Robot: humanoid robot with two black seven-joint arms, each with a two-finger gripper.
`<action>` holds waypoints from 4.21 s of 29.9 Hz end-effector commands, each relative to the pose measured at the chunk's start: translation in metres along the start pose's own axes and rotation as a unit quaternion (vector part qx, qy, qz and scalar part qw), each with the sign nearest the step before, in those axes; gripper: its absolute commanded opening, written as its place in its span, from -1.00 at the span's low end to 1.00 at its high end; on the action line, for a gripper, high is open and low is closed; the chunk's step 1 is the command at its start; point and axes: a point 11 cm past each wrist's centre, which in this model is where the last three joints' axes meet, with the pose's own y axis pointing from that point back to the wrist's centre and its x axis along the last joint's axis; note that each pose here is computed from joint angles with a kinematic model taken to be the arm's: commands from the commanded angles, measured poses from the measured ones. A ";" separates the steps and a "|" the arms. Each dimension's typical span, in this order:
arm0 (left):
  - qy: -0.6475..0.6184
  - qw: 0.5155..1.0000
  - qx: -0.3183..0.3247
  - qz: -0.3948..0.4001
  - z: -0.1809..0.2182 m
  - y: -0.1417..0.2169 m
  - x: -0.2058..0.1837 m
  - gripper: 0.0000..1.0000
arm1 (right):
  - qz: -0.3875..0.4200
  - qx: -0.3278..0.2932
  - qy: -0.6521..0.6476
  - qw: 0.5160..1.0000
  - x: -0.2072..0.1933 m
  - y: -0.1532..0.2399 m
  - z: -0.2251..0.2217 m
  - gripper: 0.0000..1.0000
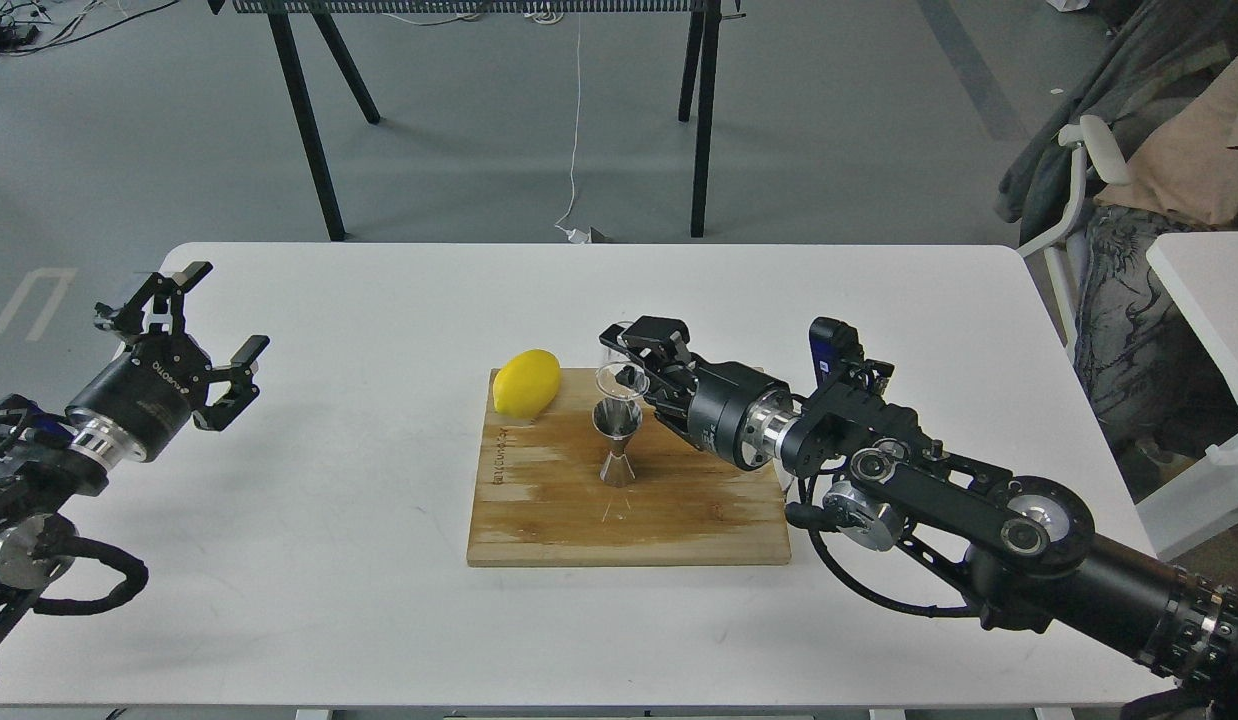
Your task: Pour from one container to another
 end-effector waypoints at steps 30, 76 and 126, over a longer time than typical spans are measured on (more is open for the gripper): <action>0.000 1.000 -0.001 0.000 0.001 -0.001 0.000 0.99 | 0.003 -0.004 0.056 0.998 0.002 -0.005 0.000 -0.32; 0.002 1.000 -0.002 0.001 0.001 0.000 0.000 0.99 | -0.003 0.003 0.143 0.990 0.003 -0.010 -0.013 -0.32; 0.018 1.000 -0.001 -0.003 -0.010 -0.002 -0.008 0.99 | 0.254 0.193 -0.755 0.573 0.133 0.172 0.119 -0.35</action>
